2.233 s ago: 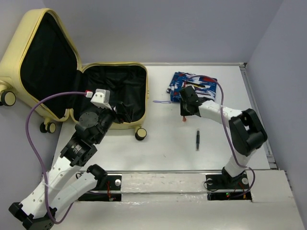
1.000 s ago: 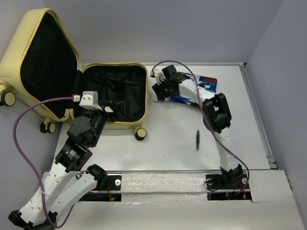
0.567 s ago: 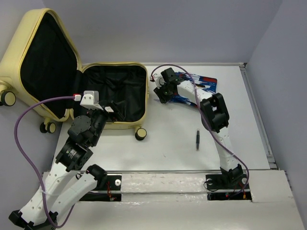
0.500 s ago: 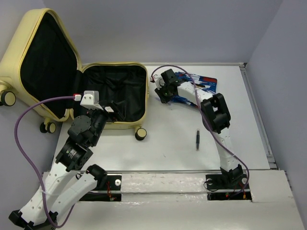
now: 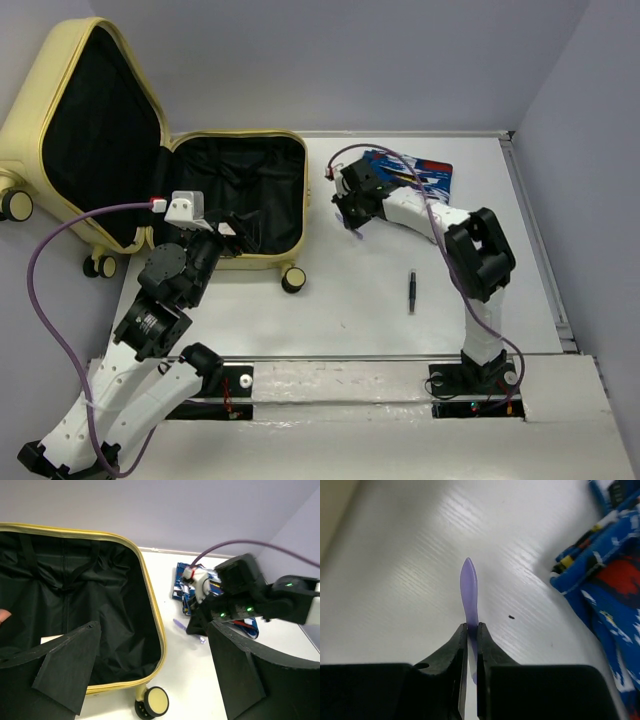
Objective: Pack the luggage
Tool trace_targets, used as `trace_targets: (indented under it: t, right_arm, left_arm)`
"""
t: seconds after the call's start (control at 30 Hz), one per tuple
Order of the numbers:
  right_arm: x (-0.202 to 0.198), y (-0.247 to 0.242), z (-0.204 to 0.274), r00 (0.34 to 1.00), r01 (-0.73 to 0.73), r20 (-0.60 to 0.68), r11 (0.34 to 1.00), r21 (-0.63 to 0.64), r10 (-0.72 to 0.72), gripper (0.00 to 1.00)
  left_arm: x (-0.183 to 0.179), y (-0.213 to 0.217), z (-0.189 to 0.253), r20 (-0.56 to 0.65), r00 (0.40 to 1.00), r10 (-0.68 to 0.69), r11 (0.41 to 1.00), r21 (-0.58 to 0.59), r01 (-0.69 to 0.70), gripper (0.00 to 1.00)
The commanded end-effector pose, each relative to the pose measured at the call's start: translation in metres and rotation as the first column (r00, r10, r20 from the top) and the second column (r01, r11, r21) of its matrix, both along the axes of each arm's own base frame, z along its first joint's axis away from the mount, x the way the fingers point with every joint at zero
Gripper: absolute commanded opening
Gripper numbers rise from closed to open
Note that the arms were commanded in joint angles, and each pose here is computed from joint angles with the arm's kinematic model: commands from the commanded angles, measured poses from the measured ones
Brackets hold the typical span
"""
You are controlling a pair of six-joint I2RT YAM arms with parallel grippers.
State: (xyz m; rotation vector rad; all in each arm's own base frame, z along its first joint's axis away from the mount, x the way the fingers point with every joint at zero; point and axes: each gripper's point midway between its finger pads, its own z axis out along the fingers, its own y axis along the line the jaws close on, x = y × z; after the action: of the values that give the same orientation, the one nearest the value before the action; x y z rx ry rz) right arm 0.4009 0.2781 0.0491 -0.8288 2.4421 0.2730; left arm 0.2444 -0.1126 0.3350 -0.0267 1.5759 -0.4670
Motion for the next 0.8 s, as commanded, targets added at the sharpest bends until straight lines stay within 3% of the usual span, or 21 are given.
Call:
trace_targets:
  t: [0.0,0.13,0.23,0.27,0.33,0.37,0.43,0.5,0.53,0.6,0.63,0.73,0.77]
  right_arm:
    - [0.012,0.013,0.116,0.975,0.081,0.189,0.975,0.207,-0.121,0.07]
    - [-0.001,0.055,0.172,0.963,-0.027,0.261,0.947,0.32,-0.061,0.07]
    - [-0.009,0.124,0.23,0.949,-0.168,0.316,0.858,0.485,0.007,0.07]
    - [-0.009,0.138,0.236,0.949,-0.185,0.315,0.837,0.514,0.015,0.12]
    - [-0.002,0.157,0.24,0.955,-0.178,0.297,0.814,0.553,0.007,0.39]
    - [0.006,0.16,0.228,0.963,-0.136,0.268,0.82,0.556,-0.023,0.72]
    - [0.018,0.142,0.231,0.946,-0.051,0.297,0.846,0.53,-0.13,0.99]
    - [0.02,0.118,0.226,0.94,0.004,0.289,0.855,0.518,-0.179,1.0]
    - [0.027,0.087,0.193,0.937,0.112,0.241,0.871,0.479,-0.253,0.99]
    - [0.021,0.043,0.194,0.911,0.203,0.227,0.855,0.478,-0.344,0.97]
    - [0.006,0.013,0.143,0.904,0.314,0.145,0.854,0.414,-0.403,0.96]
    - [-0.013,-0.071,0.12,0.778,0.552,0.061,0.725,0.412,-0.626,0.88]
    - [-0.037,-0.105,0.074,0.732,0.639,0.018,0.697,0.325,-0.681,0.85]
  left_arm:
    - [-0.001,0.002,0.015,0.052,0.999,0.002,1.0,-0.028,0.0,0.99]
    - [0.0,0.001,0.014,0.049,0.999,0.0,1.0,-0.029,0.002,0.99]
    - [0.002,0.001,0.014,0.047,0.999,0.003,1.0,-0.025,-0.002,0.99]
    - [0.002,0.003,0.013,0.045,0.999,0.007,1.0,-0.025,-0.006,0.99]
    - [0.003,0.003,0.013,0.044,0.999,0.012,1.0,-0.024,-0.011,0.99]
    - [0.002,0.004,0.013,0.044,0.999,0.017,1.0,-0.023,-0.016,0.99]
    - [0.001,0.006,0.014,0.047,0.999,0.02,0.999,-0.027,-0.018,0.99]
    - [0.0,0.004,0.017,0.054,0.998,0.008,1.0,-0.03,-0.006,0.99]
    - [-0.001,0.003,0.018,0.058,0.998,-0.001,0.999,-0.033,0.003,0.99]
    - [-0.003,-0.002,0.019,0.063,0.998,-0.032,0.999,-0.037,0.034,0.99]
    - [-0.005,-0.003,0.021,0.067,0.997,-0.041,0.998,-0.039,0.044,0.99]
    - [-0.01,-0.006,0.025,0.08,0.994,-0.071,0.996,-0.048,0.075,0.99]
    - [-0.011,-0.008,0.027,0.086,0.993,-0.085,0.995,-0.053,0.089,0.99]
